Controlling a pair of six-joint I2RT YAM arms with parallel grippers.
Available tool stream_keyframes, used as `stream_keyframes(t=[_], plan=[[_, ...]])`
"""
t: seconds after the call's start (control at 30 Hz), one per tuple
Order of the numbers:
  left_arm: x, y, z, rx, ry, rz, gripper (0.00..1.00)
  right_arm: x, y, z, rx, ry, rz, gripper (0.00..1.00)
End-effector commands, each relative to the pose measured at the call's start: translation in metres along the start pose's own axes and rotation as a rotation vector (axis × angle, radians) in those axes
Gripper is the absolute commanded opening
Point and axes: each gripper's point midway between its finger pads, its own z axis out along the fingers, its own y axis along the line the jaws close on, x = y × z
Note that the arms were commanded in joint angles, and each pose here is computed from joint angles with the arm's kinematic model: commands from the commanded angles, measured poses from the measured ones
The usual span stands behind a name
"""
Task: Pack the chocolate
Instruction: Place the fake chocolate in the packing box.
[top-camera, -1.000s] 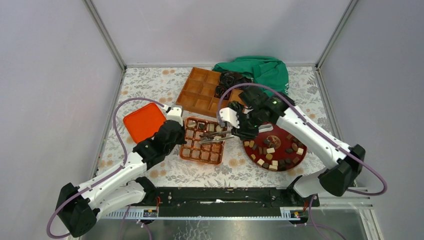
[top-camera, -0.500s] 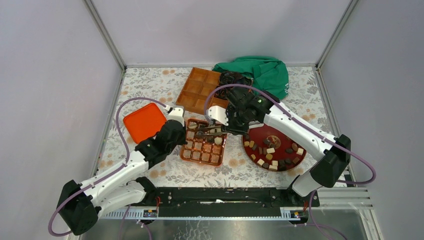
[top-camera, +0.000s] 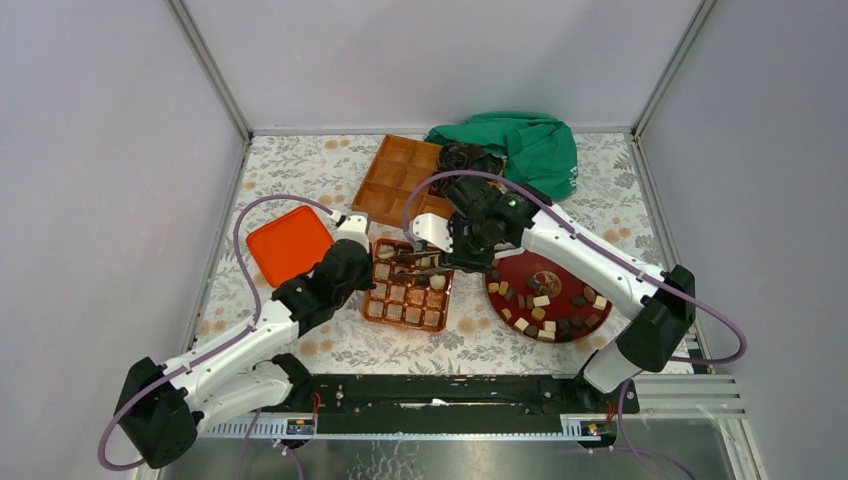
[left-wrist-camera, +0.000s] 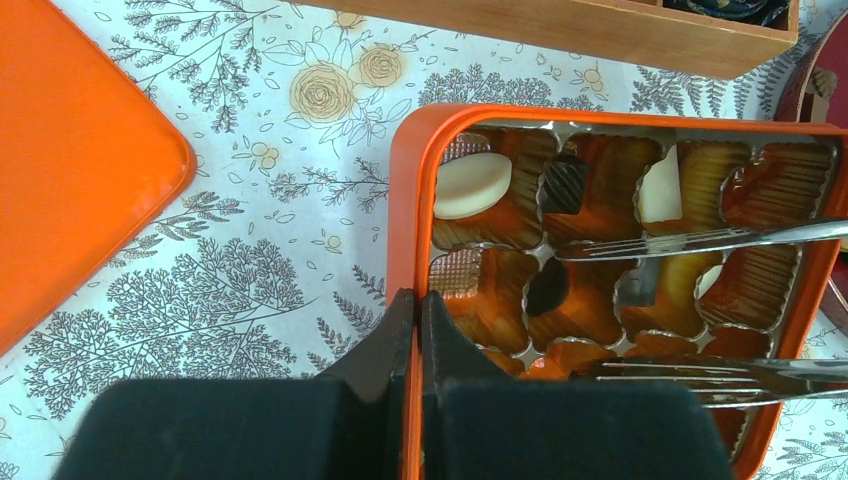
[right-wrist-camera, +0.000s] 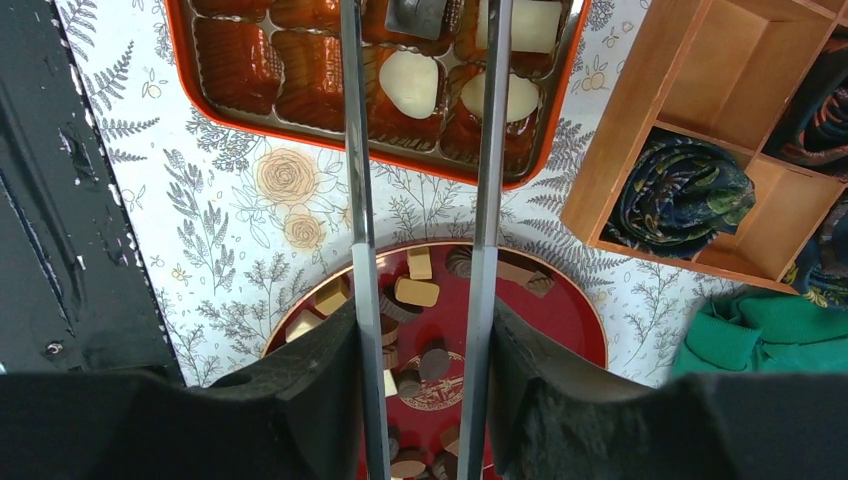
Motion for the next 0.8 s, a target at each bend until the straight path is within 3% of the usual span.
stream_keyframes(t=[0.0,0.13,0.23,0.4,0.53,0.77], plan=[[-0.038,-0.019,-0.003,0.061,-0.120,-0.083,0.00,-0.022,-0.002,-0.015,0.008,-0.077,0.000,0.48],[-0.035,-0.013,-0.001,0.025,-0.107,-0.078,0.00,-0.023,0.011,-0.028,-0.049,-0.118,0.002,0.45],[-0.033,-0.009,0.000,0.003,-0.094,-0.076,0.00,-0.013,0.013,-0.052,-0.098,-0.220,0.075,0.43],[-0.034,-0.011,-0.001,0.008,-0.088,-0.075,0.00,0.047,0.008,-0.079,-0.006,-0.305,0.292,0.44],[-0.034,-0.012,-0.002,0.019,-0.081,-0.077,0.00,0.116,0.017,-0.083,0.085,-0.269,0.476,0.44],[-0.035,-0.012,-0.006,0.028,-0.085,-0.085,0.00,0.203,0.044,-0.086,0.135,-0.111,0.629,0.44]])
